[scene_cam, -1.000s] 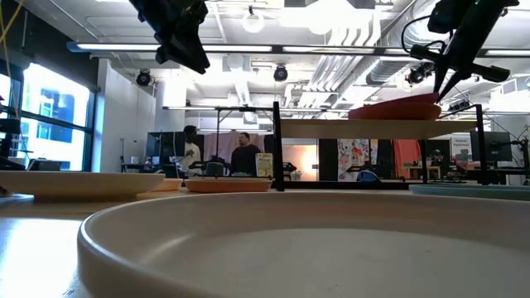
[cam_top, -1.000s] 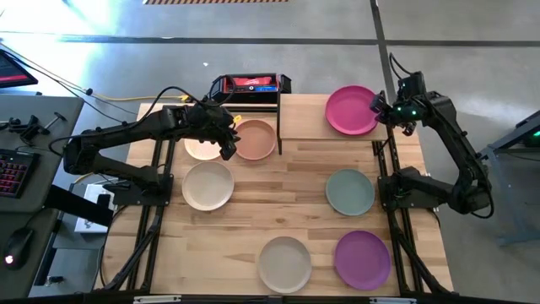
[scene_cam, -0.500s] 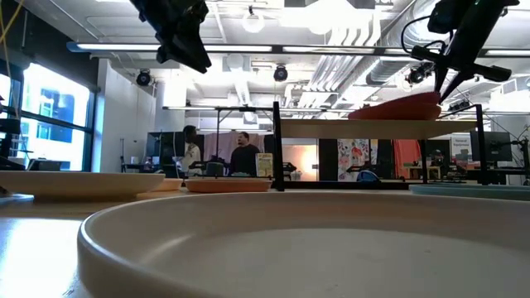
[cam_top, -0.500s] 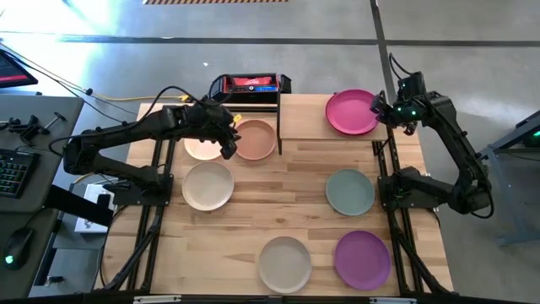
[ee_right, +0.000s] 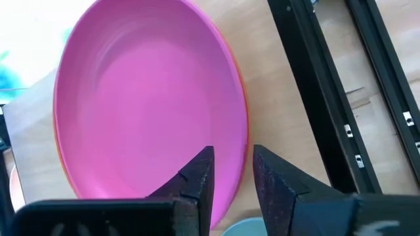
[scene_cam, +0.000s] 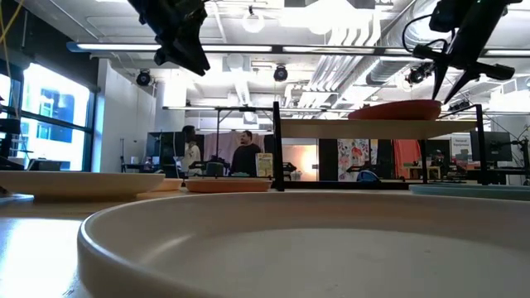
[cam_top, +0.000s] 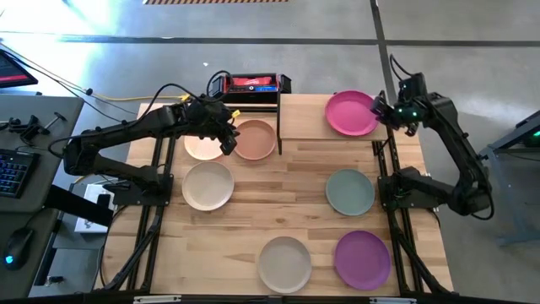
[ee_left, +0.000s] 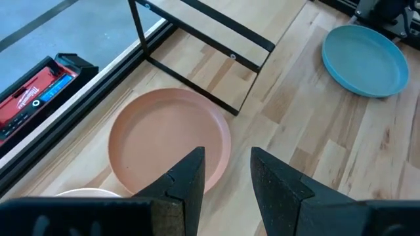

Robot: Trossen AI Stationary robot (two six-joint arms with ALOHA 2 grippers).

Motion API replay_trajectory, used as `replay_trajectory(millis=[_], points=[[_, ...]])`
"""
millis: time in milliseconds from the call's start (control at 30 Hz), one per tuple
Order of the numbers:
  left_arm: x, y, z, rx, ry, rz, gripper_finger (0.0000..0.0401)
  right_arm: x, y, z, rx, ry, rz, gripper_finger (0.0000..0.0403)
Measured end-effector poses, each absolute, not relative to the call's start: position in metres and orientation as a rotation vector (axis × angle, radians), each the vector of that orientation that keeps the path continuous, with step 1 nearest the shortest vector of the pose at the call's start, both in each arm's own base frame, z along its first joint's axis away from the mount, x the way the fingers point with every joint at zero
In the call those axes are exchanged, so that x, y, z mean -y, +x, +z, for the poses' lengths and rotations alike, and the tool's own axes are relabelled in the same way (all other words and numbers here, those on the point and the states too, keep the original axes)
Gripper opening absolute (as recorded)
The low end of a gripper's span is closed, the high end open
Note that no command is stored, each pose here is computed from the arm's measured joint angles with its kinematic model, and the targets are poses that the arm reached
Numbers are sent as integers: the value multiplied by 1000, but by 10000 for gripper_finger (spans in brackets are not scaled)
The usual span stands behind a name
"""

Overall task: Place and stack plates onto a shelf
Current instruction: Stack the pink plate on top of the orange plate on the shelf, then stack the purple plate on top of the pink plate on the shelf

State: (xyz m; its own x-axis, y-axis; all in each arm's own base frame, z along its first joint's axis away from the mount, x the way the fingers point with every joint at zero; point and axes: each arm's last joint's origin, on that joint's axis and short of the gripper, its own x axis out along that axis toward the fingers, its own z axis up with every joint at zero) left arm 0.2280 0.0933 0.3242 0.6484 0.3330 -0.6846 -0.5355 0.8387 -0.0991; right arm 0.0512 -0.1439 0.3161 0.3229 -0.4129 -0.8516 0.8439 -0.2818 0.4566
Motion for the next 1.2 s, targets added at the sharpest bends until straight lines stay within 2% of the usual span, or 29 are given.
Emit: replay_trajectory(millis=[233,567,833,1200], points=[[-93,227,324,-717,-313,504,113,131,51,323,-406,1356,-1155,84],[-89,217,313,-869,-362,520,113,102,68,335,-452,1320,-699,84],[-83,210,307,-965,-421,541,113,71,89,338,-592,1269,-486,84],[-75,212,307,-976,-437,527,113,33,115,335,-823,1063,-295,84]])
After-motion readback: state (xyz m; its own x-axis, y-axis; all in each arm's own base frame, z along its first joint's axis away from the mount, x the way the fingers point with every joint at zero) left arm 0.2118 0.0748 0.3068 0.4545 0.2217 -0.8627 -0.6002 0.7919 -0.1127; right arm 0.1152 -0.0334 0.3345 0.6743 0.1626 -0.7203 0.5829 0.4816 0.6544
